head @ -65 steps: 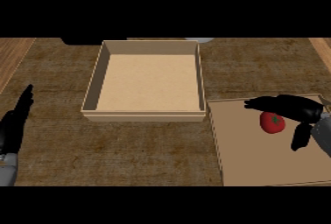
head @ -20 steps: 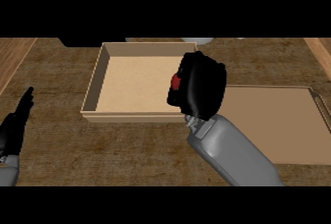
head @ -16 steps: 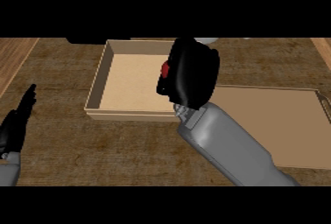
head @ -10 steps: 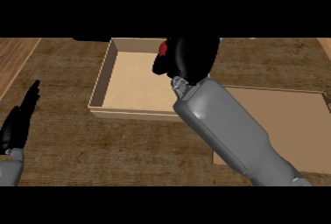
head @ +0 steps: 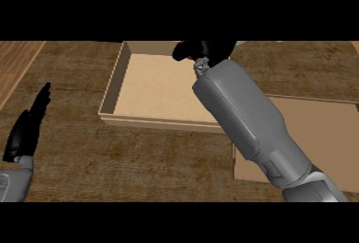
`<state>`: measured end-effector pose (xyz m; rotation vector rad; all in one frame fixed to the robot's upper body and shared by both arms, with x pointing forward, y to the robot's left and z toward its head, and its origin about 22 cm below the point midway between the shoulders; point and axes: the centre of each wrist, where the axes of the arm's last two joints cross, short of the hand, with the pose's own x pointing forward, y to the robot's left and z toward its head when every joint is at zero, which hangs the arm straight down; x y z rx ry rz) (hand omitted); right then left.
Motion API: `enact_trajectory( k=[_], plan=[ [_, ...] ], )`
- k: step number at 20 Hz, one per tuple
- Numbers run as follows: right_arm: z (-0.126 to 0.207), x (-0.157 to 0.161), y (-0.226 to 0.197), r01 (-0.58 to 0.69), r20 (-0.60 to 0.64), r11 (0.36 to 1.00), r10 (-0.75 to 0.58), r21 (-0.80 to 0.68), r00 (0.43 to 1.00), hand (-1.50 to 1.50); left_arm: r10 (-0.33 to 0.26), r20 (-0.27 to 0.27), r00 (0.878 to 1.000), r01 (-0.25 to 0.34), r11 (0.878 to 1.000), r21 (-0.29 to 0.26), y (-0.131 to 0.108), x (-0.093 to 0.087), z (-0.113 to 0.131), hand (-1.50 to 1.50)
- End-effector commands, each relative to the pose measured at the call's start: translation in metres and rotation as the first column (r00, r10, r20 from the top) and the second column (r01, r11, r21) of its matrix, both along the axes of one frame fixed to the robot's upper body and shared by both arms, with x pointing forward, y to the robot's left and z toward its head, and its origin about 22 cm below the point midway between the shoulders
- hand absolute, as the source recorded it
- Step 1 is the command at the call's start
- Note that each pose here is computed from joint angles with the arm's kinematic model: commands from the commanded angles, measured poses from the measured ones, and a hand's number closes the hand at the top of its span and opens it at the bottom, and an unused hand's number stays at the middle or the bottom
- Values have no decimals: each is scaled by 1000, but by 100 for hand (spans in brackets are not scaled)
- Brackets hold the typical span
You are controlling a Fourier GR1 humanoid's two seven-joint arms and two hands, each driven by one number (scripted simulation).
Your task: Pick the tomato from the tray and place it in the cardboard box
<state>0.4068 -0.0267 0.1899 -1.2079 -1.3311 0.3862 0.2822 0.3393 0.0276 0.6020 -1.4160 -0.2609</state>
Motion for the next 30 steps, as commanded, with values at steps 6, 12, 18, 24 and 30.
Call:
enact_trajectory(
  k=[6, 12, 18, 24, 30],
  plan=[
    [-38, 33, -23, 223, -98, 958, -208, 183, 973, -150, -18, -3, 1000, 18, 1000, 6, -5, 6, 4, 0],
    [-48, 41, -31, 217, -98, 937, -197, 275, 976, -150, -7, 12, 1000, 7, 1000, 7, 6, 6, 0, 0],
    [-52, 41, -28, 158, 106, 947, -194, 280, 975, -150, -22, -12, 1000, 22, 1000, 17, -8, 2, -10, 0],
    [-32, 42, -22, 117, 319, 915, -251, 387, 914, -150, 9, -6, 1000, -8, 1000, 16, -4, 3, -6, 0],
    [-45, 35, -30, 67, 393, 893, -262, 445, 881, -150, 41, -21, 999, -41, 999, 4, 6, 1, -1, 0]
  ],
)
